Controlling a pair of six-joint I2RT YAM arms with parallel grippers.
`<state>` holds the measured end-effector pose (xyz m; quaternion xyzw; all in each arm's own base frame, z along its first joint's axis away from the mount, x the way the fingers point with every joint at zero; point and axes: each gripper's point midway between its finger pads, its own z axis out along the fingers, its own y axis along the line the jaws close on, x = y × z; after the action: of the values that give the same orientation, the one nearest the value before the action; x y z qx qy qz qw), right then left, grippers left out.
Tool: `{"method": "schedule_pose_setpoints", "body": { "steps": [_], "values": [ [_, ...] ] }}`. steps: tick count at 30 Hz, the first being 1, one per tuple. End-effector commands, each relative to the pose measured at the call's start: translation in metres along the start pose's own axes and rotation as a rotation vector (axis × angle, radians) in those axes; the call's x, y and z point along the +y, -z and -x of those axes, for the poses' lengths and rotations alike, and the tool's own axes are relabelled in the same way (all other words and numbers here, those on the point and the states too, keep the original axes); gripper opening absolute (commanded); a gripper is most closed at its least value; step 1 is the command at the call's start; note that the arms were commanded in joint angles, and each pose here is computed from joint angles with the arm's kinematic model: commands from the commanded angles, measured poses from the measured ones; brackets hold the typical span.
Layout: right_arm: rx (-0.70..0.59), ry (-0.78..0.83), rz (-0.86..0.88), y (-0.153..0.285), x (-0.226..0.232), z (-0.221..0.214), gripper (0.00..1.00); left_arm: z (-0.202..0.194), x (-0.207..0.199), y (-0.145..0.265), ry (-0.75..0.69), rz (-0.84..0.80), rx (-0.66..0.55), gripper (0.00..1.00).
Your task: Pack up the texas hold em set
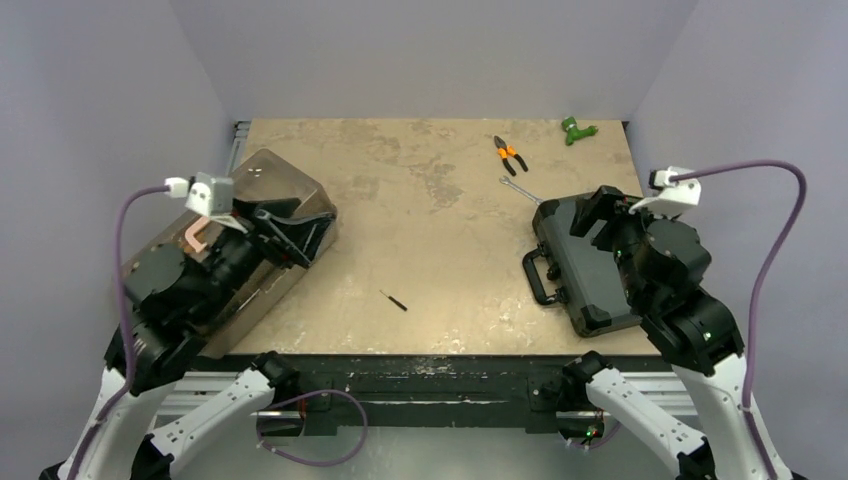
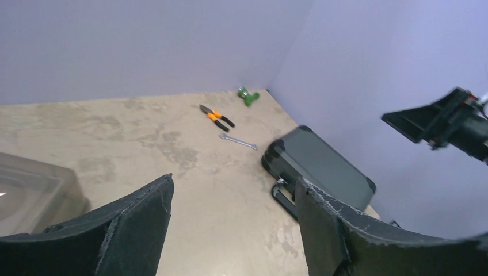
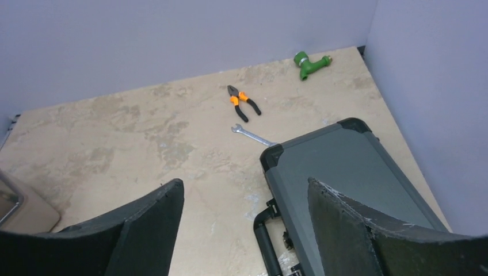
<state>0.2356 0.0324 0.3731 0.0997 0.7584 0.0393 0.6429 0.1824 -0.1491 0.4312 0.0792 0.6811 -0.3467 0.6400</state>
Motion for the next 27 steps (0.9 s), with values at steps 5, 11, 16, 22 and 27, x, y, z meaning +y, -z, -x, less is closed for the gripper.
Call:
{"method": "schedule_pose_setpoints", "body": {
  "steps": [5, 11, 16, 22, 27],
  "values": [
    [-0.104, 0.008, -0.069, 0.027, -0.027, 0.031, 0.99, 0.043, 0.040, 0.052, -0.086, 0.242, -0.143, 0.96],
    [-0.121, 0.006, -0.144, 0.038, -0.045, 0.040, 0.99, 0.067, 0.046, 0.082, -0.102, 0.289, -0.228, 1.00],
    [-0.183, -0.013, -0.130, 0.053, -0.052, 0.054, 0.99, 0.082, 0.049, 0.102, -0.111, 0.316, -0.290, 1.00],
    [-0.227, -0.025, -0.100, 0.064, -0.054, 0.060, 0.99, 0.084, 0.055, 0.113, -0.103, 0.348, -0.312, 1.00],
    [-0.215, -0.025, -0.061, 0.059, -0.045, 0.056, 0.99, 0.079, 0.056, 0.110, -0.090, 0.348, -0.294, 1.00]
  ]
}}
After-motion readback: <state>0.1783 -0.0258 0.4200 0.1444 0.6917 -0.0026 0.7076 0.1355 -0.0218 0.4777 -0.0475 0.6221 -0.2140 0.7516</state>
